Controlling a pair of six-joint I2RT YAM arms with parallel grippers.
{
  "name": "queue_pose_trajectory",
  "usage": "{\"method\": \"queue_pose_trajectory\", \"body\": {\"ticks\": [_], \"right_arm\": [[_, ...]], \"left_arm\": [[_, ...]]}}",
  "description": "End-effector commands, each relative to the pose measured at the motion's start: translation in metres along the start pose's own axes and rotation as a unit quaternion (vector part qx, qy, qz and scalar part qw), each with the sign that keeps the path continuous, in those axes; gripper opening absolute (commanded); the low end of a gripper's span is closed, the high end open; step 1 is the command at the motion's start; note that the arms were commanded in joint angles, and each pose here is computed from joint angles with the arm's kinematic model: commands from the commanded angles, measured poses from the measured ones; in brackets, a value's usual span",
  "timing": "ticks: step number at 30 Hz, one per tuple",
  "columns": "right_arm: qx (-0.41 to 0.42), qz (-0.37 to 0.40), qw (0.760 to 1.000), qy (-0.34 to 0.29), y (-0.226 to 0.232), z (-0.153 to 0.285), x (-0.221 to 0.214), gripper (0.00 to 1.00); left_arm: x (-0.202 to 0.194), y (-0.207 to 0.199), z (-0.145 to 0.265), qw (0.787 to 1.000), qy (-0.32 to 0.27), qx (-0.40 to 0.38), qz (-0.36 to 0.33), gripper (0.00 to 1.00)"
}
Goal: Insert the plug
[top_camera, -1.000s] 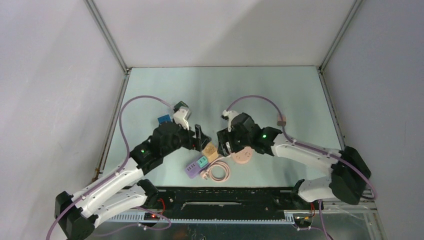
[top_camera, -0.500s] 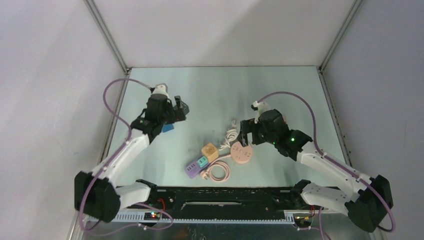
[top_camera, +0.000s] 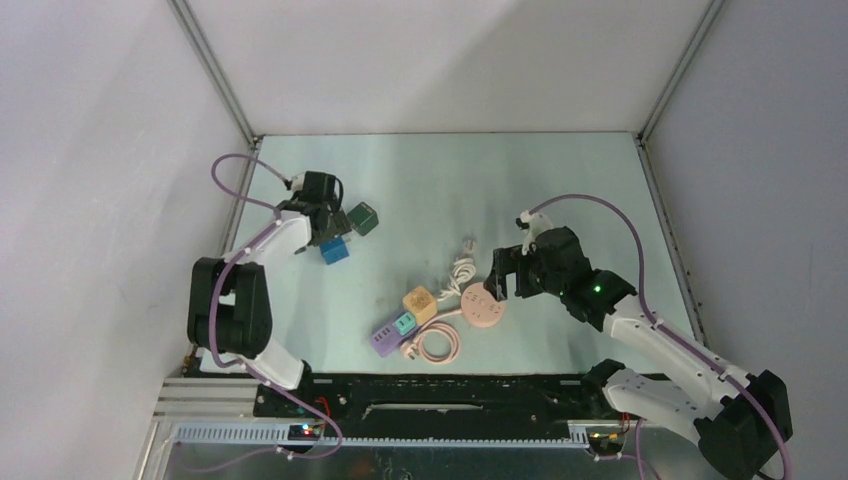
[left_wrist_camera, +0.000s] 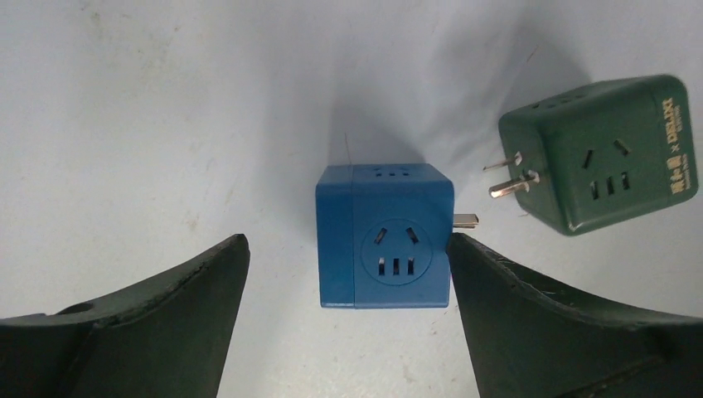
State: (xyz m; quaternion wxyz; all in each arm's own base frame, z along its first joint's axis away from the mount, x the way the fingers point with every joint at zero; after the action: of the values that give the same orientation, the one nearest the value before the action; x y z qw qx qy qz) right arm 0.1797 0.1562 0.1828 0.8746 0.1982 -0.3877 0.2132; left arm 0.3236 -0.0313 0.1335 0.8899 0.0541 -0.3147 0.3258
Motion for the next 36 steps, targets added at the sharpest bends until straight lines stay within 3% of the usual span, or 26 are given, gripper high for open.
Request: {"method": "queue_pose_trajectory", "body": {"ticks": [1, 10, 13, 20, 32, 36], "right_arm": [[0.023, -0.002, 1.0, 0.0, 0.004, -0.006, -0.003, 0.95], [0.037, -0.001, 0.999, 0.008, 0.006, -0.008, -0.005, 0.95], [0.04, -0.001, 0.999, 0.012, 0.007, -0.009, -0.007, 0.95], [0.041, -0.001, 0.999, 0.012, 0.009, -0.007, -0.007, 0.95], [0.045, -0.001, 0.999, 0.005, 0.011, -0.002, -0.006, 0.95], [0.056, -0.005, 0.998, -0.005, 0.013, -0.001, -0.002, 0.95]], "left_arm": [[0.016, -0.013, -0.01, 1.0, -0.01, -0.013, 0.016, 0.91], [0.007, -0.017, -0.009, 0.997, -0.005, -0.068, 0.023, 0.95], [0.002, -0.018, -0.012, 0.997, 0.004, -0.076, 0.024, 0.9], [-0.007, -0.013, -0.02, 0.998, 0.019, -0.058, 0.017, 0.67], [-0.004, -0.016, 0.01, 0.992, 0.014, -0.121, -0.021, 0.11], [-0.003, -0.02, 0.044, 0.989, -0.017, -0.135, -0.056, 0.09]]}}
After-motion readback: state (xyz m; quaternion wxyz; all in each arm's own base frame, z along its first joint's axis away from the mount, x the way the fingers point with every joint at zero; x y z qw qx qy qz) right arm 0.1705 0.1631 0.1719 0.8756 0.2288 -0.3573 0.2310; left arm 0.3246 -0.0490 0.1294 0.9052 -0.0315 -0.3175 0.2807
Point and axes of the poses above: each gripper's point midway between its finger pads, its own z axis back along the fingers, its own y axis along the line the jaws close on, x = y × z, the point moved 7 cm from there along z, back along the fingers, and after that the axes turned 12 degrees about z, right-handed, at the moved point
